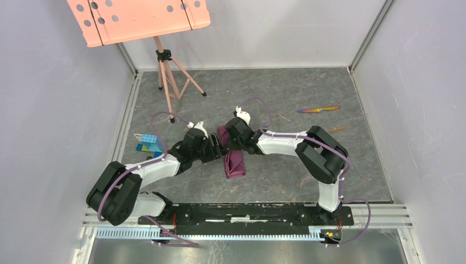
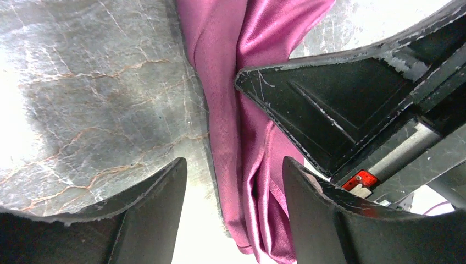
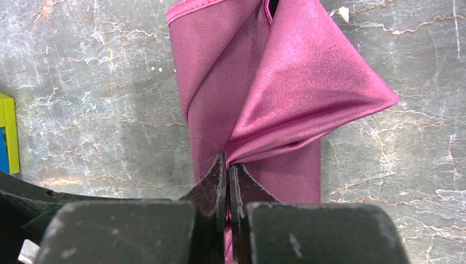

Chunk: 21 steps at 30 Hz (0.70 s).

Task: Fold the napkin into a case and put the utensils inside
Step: Fold the 2/3-rectangle-folded napkin at the center of the board.

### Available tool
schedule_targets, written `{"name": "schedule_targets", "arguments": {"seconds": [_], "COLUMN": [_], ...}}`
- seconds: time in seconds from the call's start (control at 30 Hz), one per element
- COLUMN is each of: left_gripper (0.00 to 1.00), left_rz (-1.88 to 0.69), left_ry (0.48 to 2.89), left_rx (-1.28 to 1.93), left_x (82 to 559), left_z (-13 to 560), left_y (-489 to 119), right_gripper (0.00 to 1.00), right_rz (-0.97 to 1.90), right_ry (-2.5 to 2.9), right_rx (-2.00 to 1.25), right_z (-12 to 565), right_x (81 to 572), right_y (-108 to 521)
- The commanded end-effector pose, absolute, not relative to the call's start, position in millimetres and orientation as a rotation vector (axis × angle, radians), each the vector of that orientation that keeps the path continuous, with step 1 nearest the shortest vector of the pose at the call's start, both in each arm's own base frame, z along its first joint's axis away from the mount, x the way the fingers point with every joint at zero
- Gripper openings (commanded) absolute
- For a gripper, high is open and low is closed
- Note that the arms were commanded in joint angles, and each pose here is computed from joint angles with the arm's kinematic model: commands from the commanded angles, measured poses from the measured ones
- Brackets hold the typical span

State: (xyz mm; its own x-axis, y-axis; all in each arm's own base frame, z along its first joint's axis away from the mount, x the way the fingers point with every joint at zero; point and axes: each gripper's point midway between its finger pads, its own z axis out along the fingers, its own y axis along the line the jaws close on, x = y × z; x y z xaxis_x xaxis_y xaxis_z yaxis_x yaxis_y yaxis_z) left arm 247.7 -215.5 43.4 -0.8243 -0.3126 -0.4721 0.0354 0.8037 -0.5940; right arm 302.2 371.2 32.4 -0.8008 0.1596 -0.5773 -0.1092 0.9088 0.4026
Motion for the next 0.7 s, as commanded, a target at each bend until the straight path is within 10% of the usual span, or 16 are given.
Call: {"name": "schedule_targets", "arguments": {"seconds": [0.0,0.4,0.67], "left_gripper": [0.71,0.57,0.32], "left_rz": [-0.822,-0.555,-0.484], "left_ry": [2.448,2.58,2.578], "left_rx": [-0.09,-0.14,-0.214], "left_x": [237.1,240.3,227.3], "left_z": [39.8,0.2,-15.6], "left_y": [-220.8,-216.7,-194.9], "right_gripper": [0.0,0.01,0.4], "right_rz": [0.62,0.673,0.799], "right_ry": [2.413,2.413,2.328], "right_rx": [0.061,0.053,-0.204], "right_z": [34.5,39.8,72.2], "right_x": [304.5,300.2,300.6], "right_y": [378.4,383.6,373.0]}}
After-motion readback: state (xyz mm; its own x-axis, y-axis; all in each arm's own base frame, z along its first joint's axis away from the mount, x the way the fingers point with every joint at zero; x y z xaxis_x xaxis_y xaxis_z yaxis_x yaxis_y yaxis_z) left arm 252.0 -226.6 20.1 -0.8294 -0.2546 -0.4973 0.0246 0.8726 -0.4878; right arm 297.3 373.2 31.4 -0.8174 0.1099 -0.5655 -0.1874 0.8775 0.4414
